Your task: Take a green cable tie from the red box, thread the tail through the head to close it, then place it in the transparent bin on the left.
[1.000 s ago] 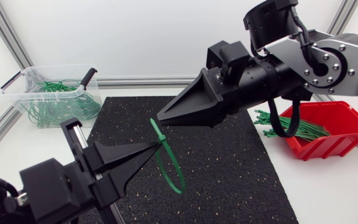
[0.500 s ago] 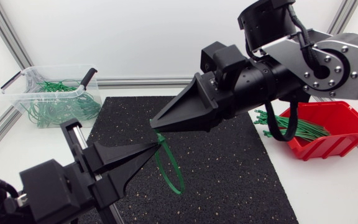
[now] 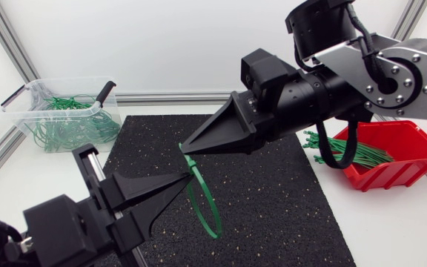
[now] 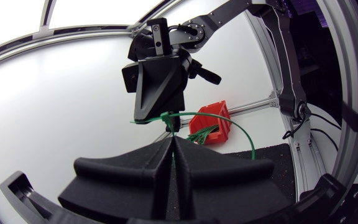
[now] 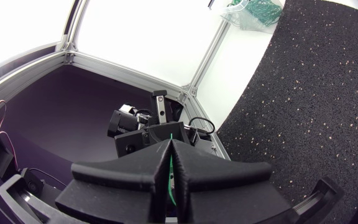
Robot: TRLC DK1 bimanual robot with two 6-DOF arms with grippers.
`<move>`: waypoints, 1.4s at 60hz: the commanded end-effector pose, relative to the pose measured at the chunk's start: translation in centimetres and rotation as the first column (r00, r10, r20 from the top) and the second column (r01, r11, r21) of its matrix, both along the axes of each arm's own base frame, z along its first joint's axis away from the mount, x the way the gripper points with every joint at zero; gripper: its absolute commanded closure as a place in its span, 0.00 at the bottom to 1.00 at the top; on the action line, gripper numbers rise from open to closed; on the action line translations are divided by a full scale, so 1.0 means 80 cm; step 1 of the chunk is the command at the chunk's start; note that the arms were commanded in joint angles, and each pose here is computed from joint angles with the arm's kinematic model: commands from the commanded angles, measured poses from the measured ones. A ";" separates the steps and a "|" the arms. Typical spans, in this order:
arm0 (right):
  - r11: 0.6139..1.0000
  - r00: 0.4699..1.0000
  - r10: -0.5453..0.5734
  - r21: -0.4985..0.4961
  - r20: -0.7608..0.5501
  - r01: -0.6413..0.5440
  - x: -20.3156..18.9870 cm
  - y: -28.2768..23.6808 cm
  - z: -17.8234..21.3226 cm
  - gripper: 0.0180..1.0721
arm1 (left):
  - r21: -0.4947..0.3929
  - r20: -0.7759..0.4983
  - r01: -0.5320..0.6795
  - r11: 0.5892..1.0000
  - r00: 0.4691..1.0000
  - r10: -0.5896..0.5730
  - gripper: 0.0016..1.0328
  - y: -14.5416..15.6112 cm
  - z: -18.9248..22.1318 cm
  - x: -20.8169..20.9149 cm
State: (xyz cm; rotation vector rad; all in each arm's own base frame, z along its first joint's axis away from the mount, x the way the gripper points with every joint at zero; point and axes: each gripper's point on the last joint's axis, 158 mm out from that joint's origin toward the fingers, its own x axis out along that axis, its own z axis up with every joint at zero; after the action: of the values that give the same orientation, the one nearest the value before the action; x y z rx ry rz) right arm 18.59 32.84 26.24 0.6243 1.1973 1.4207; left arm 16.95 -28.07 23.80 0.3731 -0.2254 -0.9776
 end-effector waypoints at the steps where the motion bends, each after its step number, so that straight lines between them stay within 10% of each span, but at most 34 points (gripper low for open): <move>1: 1.000 1.000 -0.024 -0.009 -0.001 0.024 0.016 0.002 -0.005 0.95 | 0.012 -0.003 0.044 0.999 0.999 -0.043 0.96 -0.012 -0.007 -0.019; 56: 0.993 0.995 -0.101 -0.056 0.021 0.102 0.044 -0.011 -0.036 0.94 | 0.059 -0.025 0.006 0.998 1.000 -0.004 0.96 -0.023 -0.026 -0.017; 76: 0.925 0.910 -0.198 -0.237 0.364 0.296 0.066 -0.053 -0.108 0.08 | 0.078 -0.053 -0.414 0.907 0.906 0.419 0.96 0.108 -0.031 0.134; 84: 0.876 0.867 -0.221 -0.301 0.446 0.378 0.088 -0.073 -0.133 0.05 | 0.052 -0.073 -0.579 0.814 0.811 0.581 0.96 0.177 -0.011 0.188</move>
State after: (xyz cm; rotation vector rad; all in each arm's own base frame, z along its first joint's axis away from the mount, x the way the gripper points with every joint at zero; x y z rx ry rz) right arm 25.46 27.94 17.04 0.2868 0.9693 0.9782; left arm 29.57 -16.67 20.75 0.4263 -0.0028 -0.4878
